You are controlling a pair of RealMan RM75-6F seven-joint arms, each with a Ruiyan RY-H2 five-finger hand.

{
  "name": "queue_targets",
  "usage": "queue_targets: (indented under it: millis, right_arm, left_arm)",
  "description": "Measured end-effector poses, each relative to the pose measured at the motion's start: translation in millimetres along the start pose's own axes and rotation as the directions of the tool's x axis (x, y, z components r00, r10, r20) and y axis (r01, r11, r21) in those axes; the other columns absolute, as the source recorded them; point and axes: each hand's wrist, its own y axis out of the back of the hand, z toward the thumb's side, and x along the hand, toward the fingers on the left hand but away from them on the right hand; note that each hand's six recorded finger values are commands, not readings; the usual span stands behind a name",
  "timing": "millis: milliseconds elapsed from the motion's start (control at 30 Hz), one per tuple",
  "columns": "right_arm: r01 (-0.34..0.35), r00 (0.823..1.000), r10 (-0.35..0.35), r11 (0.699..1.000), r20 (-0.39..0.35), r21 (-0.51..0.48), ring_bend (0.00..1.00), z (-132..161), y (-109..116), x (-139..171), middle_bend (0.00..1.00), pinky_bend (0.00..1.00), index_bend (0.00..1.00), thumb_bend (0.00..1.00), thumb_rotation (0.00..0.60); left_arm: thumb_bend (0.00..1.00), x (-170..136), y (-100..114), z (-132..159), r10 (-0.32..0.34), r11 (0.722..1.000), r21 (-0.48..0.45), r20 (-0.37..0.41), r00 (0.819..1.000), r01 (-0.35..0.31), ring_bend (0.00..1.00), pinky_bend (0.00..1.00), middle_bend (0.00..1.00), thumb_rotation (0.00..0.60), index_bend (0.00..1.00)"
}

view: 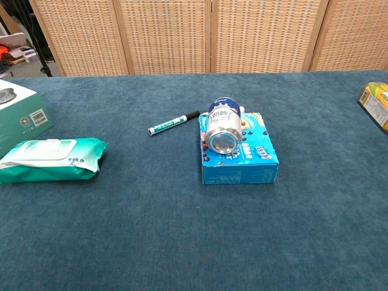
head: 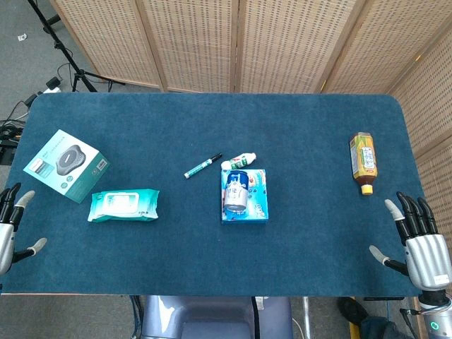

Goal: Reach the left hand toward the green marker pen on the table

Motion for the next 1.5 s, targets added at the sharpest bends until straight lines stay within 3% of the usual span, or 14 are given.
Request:
queue_targets:
  millis: [367, 400, 433, 500, 600, 667, 733, 833, 900, 1067, 1167, 1267, 1400, 1500]
  right_arm:
    - [-0.012, 1.0, 0.012, 1.0, 0.005, 0.001, 0.0, 0, -3, 1, 0.0, 0.0, 0.0, 0.0, 0.6]
    - [-0.013, 1.0, 0.013, 1.0, 0.005, -0.003, 0.0, 1, -2, 1, 0.0, 0.0, 0.0, 0.0, 0.6]
    - [-0.013, 1.0, 0.013, 1.0, 0.006, -0.009, 0.0, 2, -2, 1, 0.0, 0.0, 0.0, 0.0, 0.6]
    - [-0.014, 1.0, 0.015, 1.0, 0.005, -0.014, 0.0, 3, -3, 0, 0.0, 0.0, 0.0, 0.0, 0.6]
    - [-0.022, 1.0, 0.022, 1.0, 0.012, -0.005, 0.0, 1, -5, -2, 0.0, 0.0, 0.0, 0.0, 0.6]
    - [-0.024, 0.999, 0.024, 1.0, 0.028, -0.003, 0.0, -2, -5, -3, 0.0, 0.0, 0.0, 0.0, 0.6]
    - [-0.023, 0.999, 0.023, 1.0, 0.043, -0.005, 0.0, -6, -4, -6, 0.0, 0.0, 0.0, 0.0, 0.6]
    - [-0.025, 0.998, 0.026, 1.0, 0.055, -0.01, 0.0, -9, -3, -8, 0.0, 0.0, 0.0, 0.0, 0.6]
    - [-0.028, 0.998, 0.029, 1.0, 0.063, -0.011, 0.0, -11, -4, -10, 0.0, 0.0, 0.0, 0.0, 0.6]
    - [-0.042, 0.995, 0.043, 0.999, 0.092, -0.012, 0.0, -18, -6, -14, 0.0, 0.0, 0.0, 0.0, 0.6]
    - [-0.053, 0.993, 0.054, 0.999, 0.109, -0.013, 0.0, -22, -8, -16, 0.0, 0.0, 0.0, 0.0, 0.6]
    - [-0.071, 0.989, 0.072, 0.997, 0.127, -0.013, 0.0, -27, -12, -21, 0.0, 0.0, 0.0, 0.0, 0.6]
    - [-0.087, 0.985, 0.088, 0.996, 0.15, -0.014, 0.0, -33, -14, -24, 0.0, 0.0, 0.0, 0.0, 0.6]
    - [-0.098, 0.98, 0.1, 0.995, 0.172, -0.018, 0.0, -39, -16, -26, 0.0, 0.0, 0.0, 0.0, 0.6]
  left_arm:
    - [0.0, -1, -1, 0, -0.008, 1.0, 0.0, -0.018, 1.0, 0.008, 0.0, 0.0, 0.0, 0.6, 0.0]
    - [0.0, 0, -1, 1, -0.009, 1.0, -0.003, -0.015, 1.0, 0.009, 0.05, 0.02, 0.01, 0.6, 0.0]
    - [0.0, 0, -1, 1, -0.013, 1.0, -0.006, -0.015, 1.0, 0.013, 0.12, 0.06, 0.05, 0.6, 0.0]
    - [0.02, 3, 0, 4, -0.021, 1.0, -0.024, -0.017, 1.0, 0.02, 0.36, 0.27, 0.23, 0.6, 0.0]
    - [0.08, 21, 9, 14, 0.008, 0.999, -0.046, 0.0, 1.0, -0.008, 0.7, 0.77, 0.62, 0.6, 0.0]
    - [0.11, 38, 17, 25, 0.037, 0.998, -0.053, 0.029, 0.999, -0.036, 0.82, 0.92, 0.79, 0.6, 0.0]
    - [0.18, 58, 26, 39, 0.072, 0.996, -0.055, 0.069, 0.995, -0.068, 0.89, 0.99, 0.9, 0.6, 0.0]
    - [0.32, 80, 30, 59, 0.074, 0.996, -0.058, 0.113, 0.991, -0.068, 0.92, 1.0, 0.94, 0.6, 0.0]
    - [0.41, 92, 26, 71, 0.039, 0.998, -0.058, 0.135, 0.99, -0.032, 0.93, 1.0, 0.94, 0.6, 0.0]
    - [0.48, 124, 6, 97, -0.107, 0.991, -0.067, 0.155, 0.982, 0.119, 0.93, 1.0, 0.95, 0.6, 0.0]
    - [0.48, 143, -11, 111, -0.214, 0.968, -0.096, 0.15, 0.965, 0.23, 0.94, 1.0, 0.95, 0.6, 0.0]
    - [0.48, 165, -30, 133, -0.321, 0.929, -0.137, 0.161, 0.933, 0.343, 0.94, 1.0, 0.95, 0.6, 0.0]
    - [0.48, 188, -59, 171, -0.464, 0.845, -0.19, 0.207, 0.861, 0.501, 0.94, 1.0, 0.95, 0.6, 0.0]
    - [0.49, 202, -75, 196, -0.522, 0.801, -0.198, 0.233, 0.82, 0.566, 0.94, 1.0, 0.95, 0.6, 0.0]
